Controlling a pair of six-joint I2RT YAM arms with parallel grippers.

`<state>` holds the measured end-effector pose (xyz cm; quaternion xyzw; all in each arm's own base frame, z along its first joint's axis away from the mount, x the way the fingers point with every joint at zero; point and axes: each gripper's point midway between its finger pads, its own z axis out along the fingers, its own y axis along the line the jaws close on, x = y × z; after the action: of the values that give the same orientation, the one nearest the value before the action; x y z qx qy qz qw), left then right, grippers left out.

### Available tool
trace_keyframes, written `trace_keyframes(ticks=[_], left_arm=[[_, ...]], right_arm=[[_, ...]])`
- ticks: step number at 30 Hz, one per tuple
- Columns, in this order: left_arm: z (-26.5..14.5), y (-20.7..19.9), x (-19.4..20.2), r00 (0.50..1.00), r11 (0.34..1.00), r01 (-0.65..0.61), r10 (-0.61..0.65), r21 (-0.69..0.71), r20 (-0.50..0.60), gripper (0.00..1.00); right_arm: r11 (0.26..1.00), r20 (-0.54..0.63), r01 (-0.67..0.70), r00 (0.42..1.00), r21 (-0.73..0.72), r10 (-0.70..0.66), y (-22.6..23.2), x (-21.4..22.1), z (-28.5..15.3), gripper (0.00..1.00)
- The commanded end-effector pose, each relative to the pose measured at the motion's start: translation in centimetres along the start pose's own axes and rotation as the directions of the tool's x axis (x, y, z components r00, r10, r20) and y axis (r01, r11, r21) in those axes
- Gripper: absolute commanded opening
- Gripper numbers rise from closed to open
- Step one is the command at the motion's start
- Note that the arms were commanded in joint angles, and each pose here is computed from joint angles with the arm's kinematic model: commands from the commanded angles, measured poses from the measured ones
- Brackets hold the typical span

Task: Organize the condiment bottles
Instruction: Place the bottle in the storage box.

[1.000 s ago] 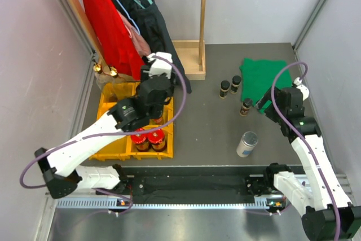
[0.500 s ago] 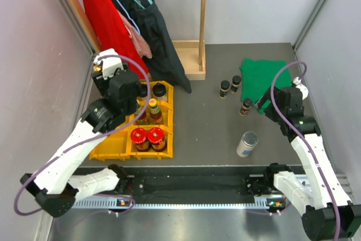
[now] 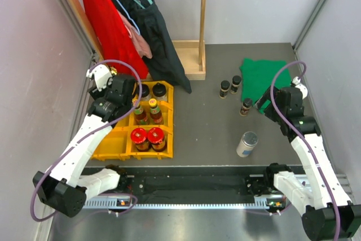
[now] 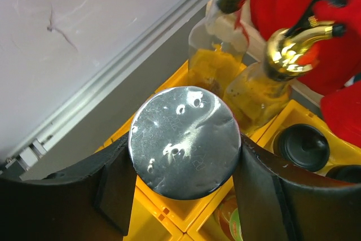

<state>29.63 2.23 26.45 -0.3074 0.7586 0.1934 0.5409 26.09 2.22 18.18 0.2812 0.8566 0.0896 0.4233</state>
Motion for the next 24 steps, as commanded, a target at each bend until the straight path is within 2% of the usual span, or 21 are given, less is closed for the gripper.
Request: trace_keyframes(ticks=[1, 8, 24], left_arm=[[0.1, 0.4, -0.6, 0.985, 0.985, 0.172, -0.172, -0.004, 0.036, 0.0], [0.7, 1.0, 1.4, 0.975, 0.975, 0.22, -0.22, -0.039, 0.02, 0.0], [2.4, 0.5, 6.7, 0.981, 0.981, 0.183, -0.186, -0.068, -0.047, 0.0]], right_arm=[[1.0, 0.027, 0.006, 1.0, -0.018, -0.006, 0.2, -0.6, 0.2, 0.93], [1.0, 0.025, 0.003, 1.0, -0.021, -0.003, 0.3, -0.7, 0.2, 0.93], [1.0, 0.012, -0.005, 1.0, -0.03, 0.006, 0.6, -0.5, 0.0, 0.93]])
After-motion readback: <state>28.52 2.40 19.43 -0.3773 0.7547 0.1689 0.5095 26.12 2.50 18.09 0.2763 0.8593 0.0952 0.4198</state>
